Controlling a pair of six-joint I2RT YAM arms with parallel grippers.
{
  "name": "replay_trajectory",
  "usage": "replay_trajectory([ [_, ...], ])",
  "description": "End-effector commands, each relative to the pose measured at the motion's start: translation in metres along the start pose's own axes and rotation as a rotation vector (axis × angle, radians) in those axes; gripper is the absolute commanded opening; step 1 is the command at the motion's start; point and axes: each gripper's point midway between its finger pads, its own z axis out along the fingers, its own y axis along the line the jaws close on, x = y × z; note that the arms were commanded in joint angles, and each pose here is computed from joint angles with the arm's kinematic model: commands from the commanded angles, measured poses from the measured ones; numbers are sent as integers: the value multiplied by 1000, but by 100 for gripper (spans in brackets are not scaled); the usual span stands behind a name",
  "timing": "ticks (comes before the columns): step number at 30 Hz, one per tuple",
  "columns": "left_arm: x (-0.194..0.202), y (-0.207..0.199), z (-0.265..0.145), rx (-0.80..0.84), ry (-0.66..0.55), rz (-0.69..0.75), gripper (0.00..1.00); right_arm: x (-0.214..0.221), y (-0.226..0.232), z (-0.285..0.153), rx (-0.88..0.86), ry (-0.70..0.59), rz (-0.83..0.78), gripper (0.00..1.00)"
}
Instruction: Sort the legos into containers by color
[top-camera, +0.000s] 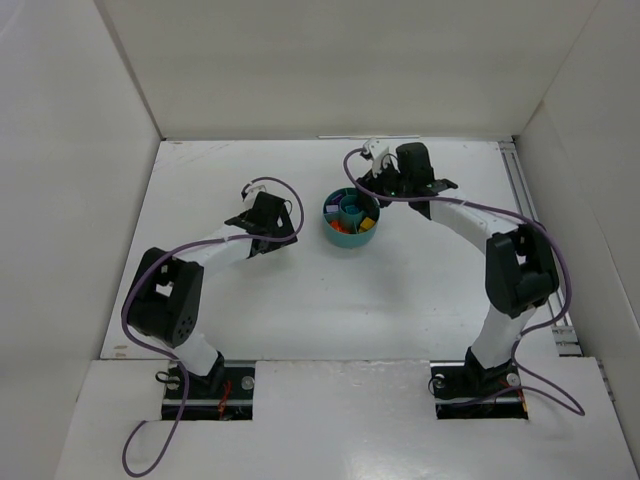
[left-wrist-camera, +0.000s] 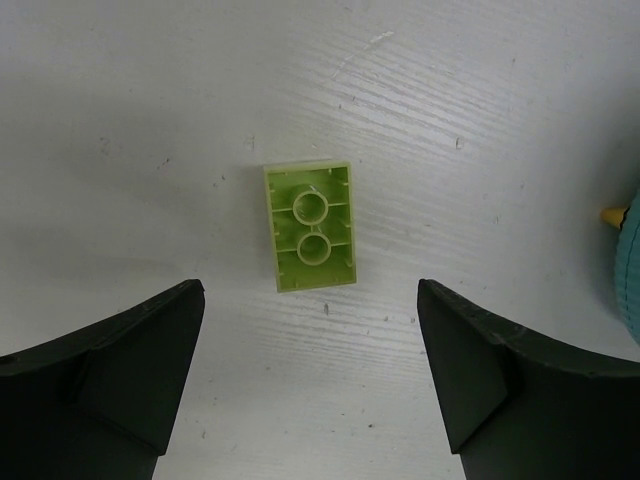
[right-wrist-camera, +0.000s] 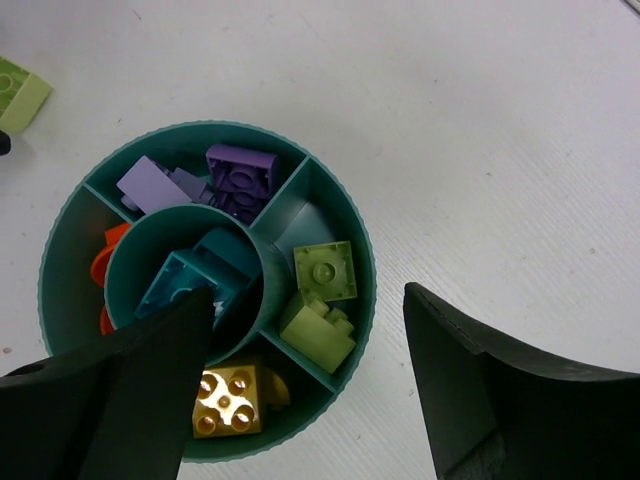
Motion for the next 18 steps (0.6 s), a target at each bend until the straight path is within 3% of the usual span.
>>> replay_trajectory([
  [1,-17,-9,-2,24,-43,-16,82,-52,-1,-26,14,-139,-53,81],
  [6,-14,-8,4,18,-35,-22,68,-65,1,-58,71,-185,-84,81],
  [18,-25,4,25,-93,-83,-70,67,-30,2,-119,188,-180,-65,83],
])
